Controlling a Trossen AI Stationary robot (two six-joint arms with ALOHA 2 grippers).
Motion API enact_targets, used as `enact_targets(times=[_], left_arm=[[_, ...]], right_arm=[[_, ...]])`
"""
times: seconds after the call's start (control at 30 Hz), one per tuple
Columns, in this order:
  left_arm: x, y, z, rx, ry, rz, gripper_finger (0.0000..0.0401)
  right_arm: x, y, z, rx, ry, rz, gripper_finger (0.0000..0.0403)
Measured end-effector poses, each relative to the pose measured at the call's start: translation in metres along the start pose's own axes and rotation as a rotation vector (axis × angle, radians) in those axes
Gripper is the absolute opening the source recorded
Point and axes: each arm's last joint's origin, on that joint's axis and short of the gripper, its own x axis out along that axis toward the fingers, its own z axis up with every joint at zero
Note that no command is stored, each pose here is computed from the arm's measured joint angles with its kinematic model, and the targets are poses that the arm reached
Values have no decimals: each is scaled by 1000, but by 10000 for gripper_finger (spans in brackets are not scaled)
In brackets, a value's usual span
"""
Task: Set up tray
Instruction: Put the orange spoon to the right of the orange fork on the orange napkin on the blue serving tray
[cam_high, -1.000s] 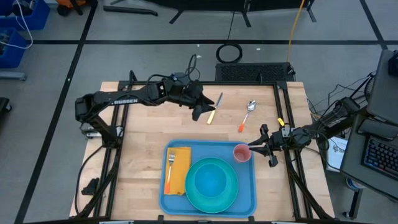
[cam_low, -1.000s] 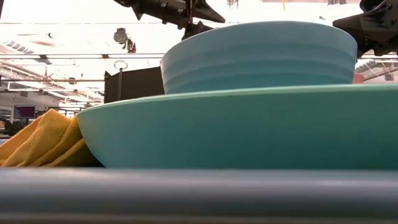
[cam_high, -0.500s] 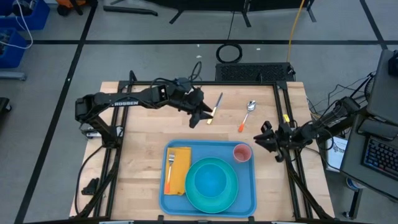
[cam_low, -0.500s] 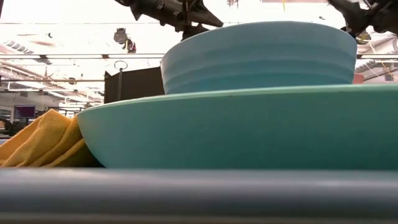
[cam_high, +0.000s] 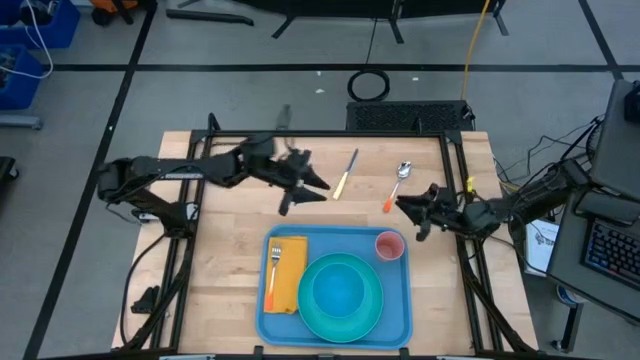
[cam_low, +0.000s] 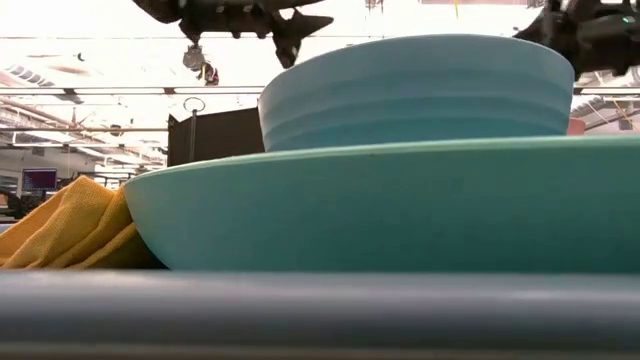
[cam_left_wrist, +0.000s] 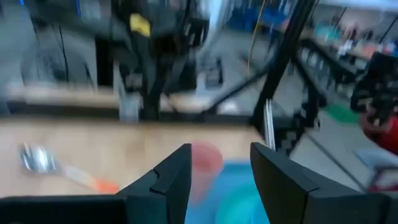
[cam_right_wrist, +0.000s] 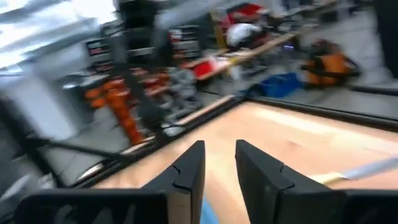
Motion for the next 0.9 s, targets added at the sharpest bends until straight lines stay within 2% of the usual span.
enact_targets(times=[0.07,0.17,0.4,0.53,0.7,0.9], left_arm=[[-13,-5,-9,26,-53,-5,165],[-26,-7,-24,28,-105,20,165],[-46,-16,-54,73,-145,5,165],[-61,-26,-63,144,-247,-45,166],[-76,-34,-81,175,-277,-40,166],[-83,-36,-93,150,-271,5,166]], right_arm=[[5,2,7,-20,19,-82,97],[13,6,18,-38,47,-147,128],[36,9,42,33,28,-273,231],[53,1,53,118,99,-329,274],[75,-18,60,222,213,-473,285],[95,-44,67,351,383,-522,277]])
